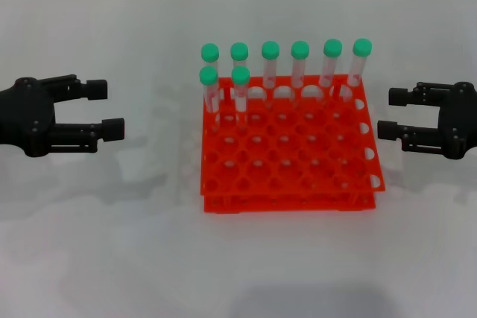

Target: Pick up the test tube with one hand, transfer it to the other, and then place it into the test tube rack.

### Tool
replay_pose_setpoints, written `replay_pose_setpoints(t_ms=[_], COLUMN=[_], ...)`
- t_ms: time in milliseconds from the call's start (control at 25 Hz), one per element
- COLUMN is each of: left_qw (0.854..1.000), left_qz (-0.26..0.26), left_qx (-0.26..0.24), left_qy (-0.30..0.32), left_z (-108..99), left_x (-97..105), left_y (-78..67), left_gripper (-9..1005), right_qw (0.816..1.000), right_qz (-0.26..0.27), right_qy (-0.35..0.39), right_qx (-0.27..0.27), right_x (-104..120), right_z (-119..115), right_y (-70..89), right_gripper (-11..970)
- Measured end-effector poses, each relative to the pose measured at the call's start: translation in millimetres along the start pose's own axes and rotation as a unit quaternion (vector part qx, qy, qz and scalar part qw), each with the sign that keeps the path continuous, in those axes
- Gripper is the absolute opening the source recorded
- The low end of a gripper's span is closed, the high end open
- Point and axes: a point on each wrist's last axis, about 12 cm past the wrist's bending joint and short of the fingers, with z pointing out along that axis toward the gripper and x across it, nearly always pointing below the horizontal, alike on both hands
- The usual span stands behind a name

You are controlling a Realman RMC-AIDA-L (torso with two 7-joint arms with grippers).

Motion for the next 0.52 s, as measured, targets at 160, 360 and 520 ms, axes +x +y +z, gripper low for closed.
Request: replay_pose_setpoints(t_ms=[160, 360, 520], left_qw=[1.0, 1.0, 1.0], left_qz=[0.0, 0.001, 0.0], left_qx=[0.0, 0.004, 0.003], left_qy=[0.001, 0.002, 0.002], left_z=[-1.2, -2.4, -3.0], left_x=[0.2, -0.5, -0.6], left_y=[-0.1, -1.0, -0.9], left_gripper=[881, 881, 881], right_qw=[1.0, 1.0, 1.0], right_qz=[0.0, 0.0, -0.001], right_qy=[-0.002, -0.004, -0.004], right_qx=[-0.004, -0.005, -0.006], right_x=[-0.5, -1.0, -1.6], right_z=[3.0, 6.0, 6.7], right_y=[1.1, 1.6, 1.7], right_gripper=[651, 651, 651])
